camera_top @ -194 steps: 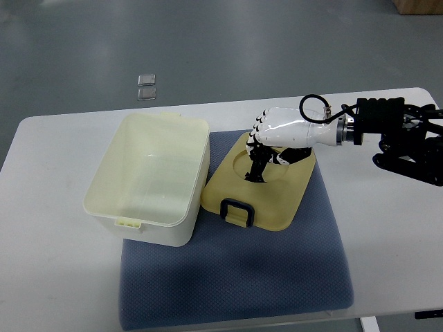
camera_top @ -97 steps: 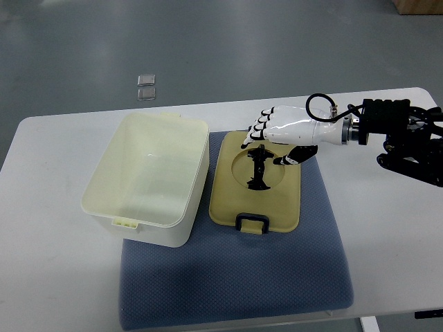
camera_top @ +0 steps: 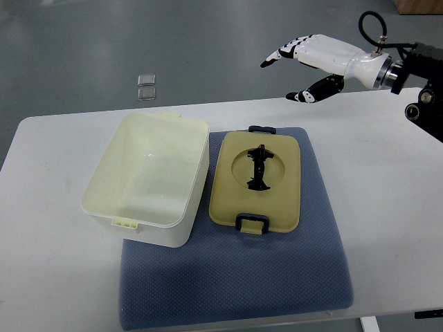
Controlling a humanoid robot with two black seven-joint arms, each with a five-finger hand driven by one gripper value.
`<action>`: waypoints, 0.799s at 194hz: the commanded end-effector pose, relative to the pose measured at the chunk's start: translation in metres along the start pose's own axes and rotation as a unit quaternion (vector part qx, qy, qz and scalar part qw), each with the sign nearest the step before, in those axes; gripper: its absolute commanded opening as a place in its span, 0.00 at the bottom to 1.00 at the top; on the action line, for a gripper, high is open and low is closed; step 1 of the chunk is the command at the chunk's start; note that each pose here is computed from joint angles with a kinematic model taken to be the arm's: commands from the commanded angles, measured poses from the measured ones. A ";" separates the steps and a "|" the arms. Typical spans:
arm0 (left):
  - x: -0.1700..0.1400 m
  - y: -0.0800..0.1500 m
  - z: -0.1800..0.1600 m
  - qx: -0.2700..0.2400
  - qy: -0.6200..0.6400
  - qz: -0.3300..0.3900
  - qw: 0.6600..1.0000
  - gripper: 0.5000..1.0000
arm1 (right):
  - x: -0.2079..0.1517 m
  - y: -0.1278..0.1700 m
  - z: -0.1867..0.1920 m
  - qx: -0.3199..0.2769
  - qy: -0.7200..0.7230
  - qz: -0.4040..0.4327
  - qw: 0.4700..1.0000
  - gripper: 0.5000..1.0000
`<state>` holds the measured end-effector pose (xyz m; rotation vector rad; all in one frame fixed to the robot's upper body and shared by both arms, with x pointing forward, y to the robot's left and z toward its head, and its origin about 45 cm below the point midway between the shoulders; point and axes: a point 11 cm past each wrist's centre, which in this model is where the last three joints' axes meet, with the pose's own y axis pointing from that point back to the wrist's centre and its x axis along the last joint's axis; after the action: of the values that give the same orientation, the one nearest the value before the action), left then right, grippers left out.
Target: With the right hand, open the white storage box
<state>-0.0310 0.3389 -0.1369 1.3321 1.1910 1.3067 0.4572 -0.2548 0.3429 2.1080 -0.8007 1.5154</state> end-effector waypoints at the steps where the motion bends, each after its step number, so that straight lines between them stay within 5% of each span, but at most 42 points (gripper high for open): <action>1: 0.000 0.000 0.000 0.000 0.000 0.000 1.000 1.00 | 0.015 0.012 0.011 -0.012 -0.066 0.037 0.997 0.52; 30: 0.000 0.000 0.000 0.000 0.000 0.000 1.000 1.00 | 0.023 0.023 0.022 0.002 -0.221 0.116 0.968 0.52; 93: 0.000 0.000 0.000 0.000 0.000 0.000 1.000 1.00 | -0.019 0.053 0.085 -0.131 -0.508 0.217 0.823 0.58; 113: 0.000 0.000 0.000 0.000 0.000 0.000 1.000 1.00 | -0.039 0.055 0.091 -0.146 -0.570 0.227 0.776 0.83; 155: 0.000 0.000 0.000 0.000 -0.001 0.000 1.000 1.00 | -0.060 0.065 0.101 -0.151 -0.635 0.258 0.712 0.86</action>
<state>-0.0311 0.3390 -0.1369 1.3324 1.1910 1.3069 0.4725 -0.3495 0.2645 2.5588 -1.9627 -0.1749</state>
